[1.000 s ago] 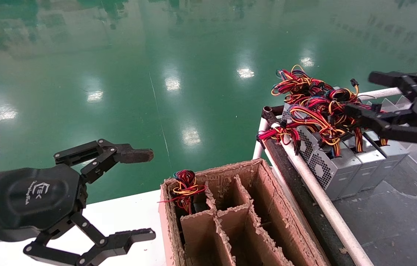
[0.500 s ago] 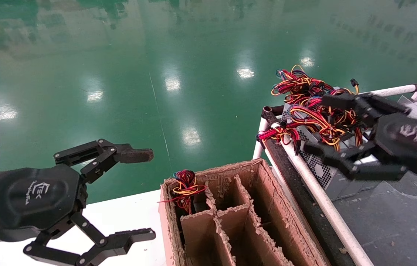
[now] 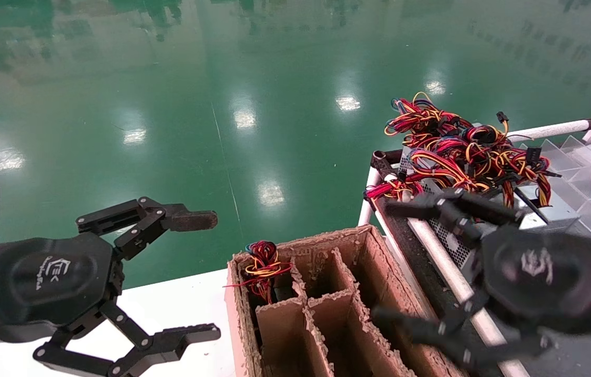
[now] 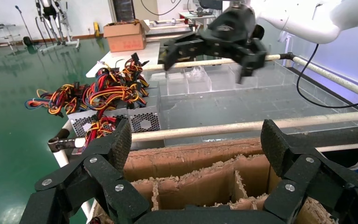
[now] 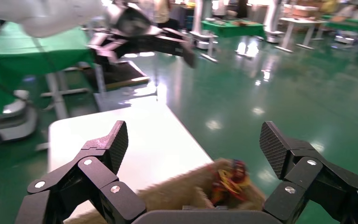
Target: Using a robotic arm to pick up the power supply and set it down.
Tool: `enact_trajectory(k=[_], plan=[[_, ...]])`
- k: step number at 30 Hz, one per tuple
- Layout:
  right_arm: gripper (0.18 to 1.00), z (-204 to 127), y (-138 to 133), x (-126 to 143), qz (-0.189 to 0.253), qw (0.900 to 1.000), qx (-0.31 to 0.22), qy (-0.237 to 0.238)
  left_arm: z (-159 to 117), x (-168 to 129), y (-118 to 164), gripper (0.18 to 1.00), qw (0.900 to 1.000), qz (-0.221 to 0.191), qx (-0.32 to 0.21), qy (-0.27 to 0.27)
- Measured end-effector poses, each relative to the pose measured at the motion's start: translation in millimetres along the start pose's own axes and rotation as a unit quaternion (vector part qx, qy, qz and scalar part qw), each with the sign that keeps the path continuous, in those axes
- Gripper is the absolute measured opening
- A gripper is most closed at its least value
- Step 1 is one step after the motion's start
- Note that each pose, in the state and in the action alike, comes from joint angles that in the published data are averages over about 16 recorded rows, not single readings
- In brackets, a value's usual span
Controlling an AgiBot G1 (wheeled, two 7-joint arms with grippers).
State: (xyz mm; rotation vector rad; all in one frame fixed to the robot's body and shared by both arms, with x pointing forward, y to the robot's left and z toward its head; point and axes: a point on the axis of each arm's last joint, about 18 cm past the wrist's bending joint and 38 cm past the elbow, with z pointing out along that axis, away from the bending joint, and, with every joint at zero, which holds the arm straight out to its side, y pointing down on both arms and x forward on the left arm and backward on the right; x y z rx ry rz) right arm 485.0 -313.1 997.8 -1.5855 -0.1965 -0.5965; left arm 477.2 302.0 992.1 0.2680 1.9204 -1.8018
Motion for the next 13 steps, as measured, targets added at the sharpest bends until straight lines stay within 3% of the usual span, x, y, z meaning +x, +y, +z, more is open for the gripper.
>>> enact_trajectory(k=[13], plan=[[1.001,13.3,-2.1,-23.4,0.003,0.999,0.006,-0.042,-0.1,-0.1,0.0,1.001,1.0,0.0,0.0,0.0]])
